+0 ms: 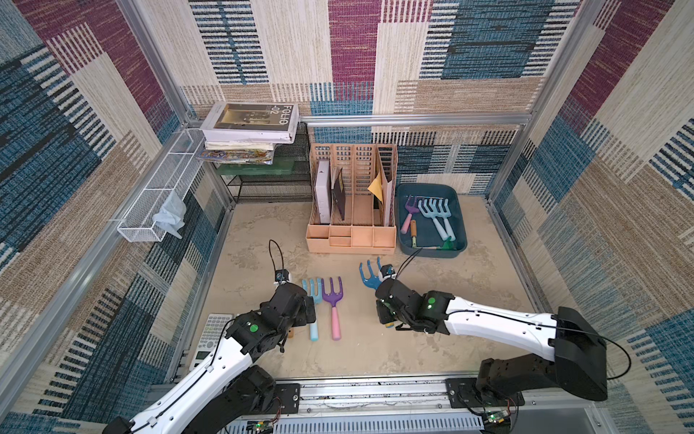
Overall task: Take the hand rake out of the storage box
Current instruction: Place the rake at the center of the board.
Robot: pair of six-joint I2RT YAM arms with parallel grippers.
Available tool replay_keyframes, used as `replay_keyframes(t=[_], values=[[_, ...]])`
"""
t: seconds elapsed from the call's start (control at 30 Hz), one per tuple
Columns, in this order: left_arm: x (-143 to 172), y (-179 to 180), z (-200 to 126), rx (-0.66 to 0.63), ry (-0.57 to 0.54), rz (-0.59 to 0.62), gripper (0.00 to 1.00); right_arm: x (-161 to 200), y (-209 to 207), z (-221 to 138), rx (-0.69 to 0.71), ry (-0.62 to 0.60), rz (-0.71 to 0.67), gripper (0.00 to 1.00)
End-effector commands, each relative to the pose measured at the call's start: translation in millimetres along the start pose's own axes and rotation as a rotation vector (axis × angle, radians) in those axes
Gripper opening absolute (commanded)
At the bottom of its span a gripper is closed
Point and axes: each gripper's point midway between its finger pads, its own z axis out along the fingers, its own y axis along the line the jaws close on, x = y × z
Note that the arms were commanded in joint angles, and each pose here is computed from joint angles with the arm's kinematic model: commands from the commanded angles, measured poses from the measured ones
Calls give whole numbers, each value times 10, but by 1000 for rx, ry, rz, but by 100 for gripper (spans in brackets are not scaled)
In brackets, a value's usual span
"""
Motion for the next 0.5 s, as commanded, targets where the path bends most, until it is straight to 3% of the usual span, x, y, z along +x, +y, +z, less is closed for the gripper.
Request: replay_keyframes(t=[0.0,0.27,0.47], values=[[-53,-17,-11,6,-20,-8,100,-31,196,122,-19,-27,81,0],[-45,-13,-28,14,-25,-12,100,303,440,622,13,130,59,0],[-38,-32,-15,22,-21,-11,100,415,420,719,49,153,73,2]])
